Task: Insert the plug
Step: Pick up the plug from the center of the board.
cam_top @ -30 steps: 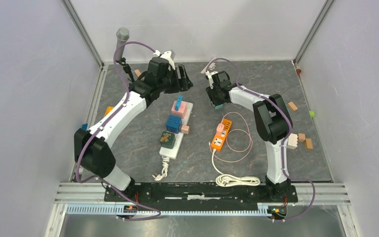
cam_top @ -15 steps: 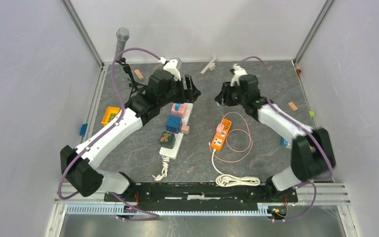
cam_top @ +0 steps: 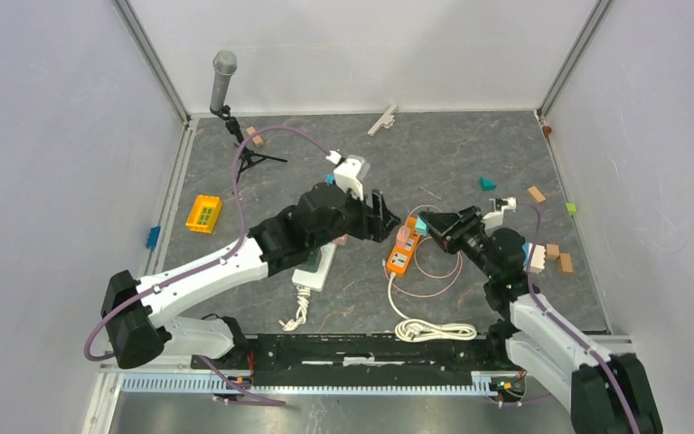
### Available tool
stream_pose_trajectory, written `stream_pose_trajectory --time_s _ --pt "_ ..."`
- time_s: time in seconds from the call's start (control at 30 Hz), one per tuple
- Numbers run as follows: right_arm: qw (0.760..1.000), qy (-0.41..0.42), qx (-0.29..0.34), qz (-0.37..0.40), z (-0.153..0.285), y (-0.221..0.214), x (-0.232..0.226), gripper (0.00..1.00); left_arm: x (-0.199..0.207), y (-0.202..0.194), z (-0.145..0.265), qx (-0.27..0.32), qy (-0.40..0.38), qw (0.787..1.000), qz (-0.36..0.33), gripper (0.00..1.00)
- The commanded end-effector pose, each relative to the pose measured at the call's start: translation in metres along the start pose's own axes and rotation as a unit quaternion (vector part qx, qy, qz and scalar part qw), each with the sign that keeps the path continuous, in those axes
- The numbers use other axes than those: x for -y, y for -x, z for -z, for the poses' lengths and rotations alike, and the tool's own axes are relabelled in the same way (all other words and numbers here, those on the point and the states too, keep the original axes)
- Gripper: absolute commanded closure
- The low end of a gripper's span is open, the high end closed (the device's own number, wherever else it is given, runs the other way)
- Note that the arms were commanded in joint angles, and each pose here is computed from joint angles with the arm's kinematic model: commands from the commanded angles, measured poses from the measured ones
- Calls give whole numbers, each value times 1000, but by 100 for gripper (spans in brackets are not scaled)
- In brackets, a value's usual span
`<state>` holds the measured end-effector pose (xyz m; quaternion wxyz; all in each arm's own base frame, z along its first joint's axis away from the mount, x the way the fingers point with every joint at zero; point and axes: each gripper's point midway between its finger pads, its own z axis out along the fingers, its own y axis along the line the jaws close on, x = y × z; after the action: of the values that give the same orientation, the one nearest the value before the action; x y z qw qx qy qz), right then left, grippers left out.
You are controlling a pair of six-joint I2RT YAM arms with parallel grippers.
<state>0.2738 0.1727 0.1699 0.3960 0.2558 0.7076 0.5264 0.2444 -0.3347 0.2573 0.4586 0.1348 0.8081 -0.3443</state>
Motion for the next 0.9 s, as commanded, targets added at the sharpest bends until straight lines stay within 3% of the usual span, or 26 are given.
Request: stream_pose_trajectory --time_s 0.0,0.27,0.67,0.87 --pt "984 109 39 -133 24 15 -50 100 40 11 -1 63 -51 997 -3 22" --pt "969 116 20 -218 38 4 -41 100 70 -10 -21 67 -75 995 -8 23" --pt "968 108 16 -226 36 5 -42 100 74 -25 -60 62 -39 991 -108 24" --pt "968 110 10 -224 36 3 -43 100 75 -31 -77 58 -21 990 -123 26"
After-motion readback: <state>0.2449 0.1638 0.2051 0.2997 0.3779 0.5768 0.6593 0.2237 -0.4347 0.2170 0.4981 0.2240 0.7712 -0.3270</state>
